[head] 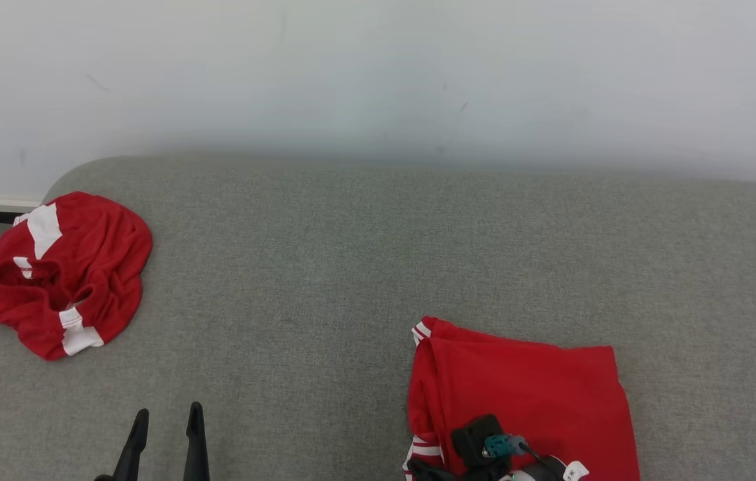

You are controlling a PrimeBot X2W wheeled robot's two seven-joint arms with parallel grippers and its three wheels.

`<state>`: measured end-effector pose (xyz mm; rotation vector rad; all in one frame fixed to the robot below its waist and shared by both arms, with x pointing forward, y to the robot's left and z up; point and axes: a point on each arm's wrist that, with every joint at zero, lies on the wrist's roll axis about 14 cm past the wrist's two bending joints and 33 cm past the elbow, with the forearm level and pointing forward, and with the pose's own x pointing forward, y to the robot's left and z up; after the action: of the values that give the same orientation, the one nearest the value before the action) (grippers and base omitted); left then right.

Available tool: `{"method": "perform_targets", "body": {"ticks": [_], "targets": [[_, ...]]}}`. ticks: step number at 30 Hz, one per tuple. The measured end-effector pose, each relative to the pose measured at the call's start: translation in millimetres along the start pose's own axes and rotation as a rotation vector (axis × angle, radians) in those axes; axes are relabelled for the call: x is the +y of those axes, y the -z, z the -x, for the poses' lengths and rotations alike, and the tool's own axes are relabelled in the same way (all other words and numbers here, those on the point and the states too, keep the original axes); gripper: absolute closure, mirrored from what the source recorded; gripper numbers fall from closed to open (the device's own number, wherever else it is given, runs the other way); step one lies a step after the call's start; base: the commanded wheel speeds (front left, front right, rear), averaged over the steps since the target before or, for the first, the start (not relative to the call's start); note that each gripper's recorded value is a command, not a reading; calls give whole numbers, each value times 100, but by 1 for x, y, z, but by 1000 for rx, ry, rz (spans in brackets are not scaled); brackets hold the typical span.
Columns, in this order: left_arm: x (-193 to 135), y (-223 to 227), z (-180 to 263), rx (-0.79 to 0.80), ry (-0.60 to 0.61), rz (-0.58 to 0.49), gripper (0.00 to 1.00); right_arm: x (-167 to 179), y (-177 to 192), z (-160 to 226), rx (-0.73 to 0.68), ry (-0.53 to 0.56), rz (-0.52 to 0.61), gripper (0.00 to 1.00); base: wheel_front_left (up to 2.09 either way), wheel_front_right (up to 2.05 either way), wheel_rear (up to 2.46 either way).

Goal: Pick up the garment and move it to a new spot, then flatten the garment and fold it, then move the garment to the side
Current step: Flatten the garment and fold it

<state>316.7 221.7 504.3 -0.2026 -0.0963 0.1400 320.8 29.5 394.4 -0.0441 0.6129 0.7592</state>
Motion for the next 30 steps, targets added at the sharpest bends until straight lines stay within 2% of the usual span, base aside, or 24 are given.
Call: {"method": "perform_targets", "body": {"ticks": [7,13,17,23,30], "targets": [[4,1,1,2,-12,-2,0,5,-43,-4,-152,-44,-65,100,0,0,0],[4,-3,-1,-9,-8,-2,0,-20,-71,10,-279,36,-64,100,0,0,0],[-1,-3,-4,-11,6,0,0,-37,-59,24,-273,121,-28,100,0,0,0],[-7,-2,-6,-9,22,0,0,-54,-35,55,-249,237,-40,100,0,0,0],[-9,1,-9,0,30,0,0,-61,8,76,-119,314,-65,100,0,0,0]]}}
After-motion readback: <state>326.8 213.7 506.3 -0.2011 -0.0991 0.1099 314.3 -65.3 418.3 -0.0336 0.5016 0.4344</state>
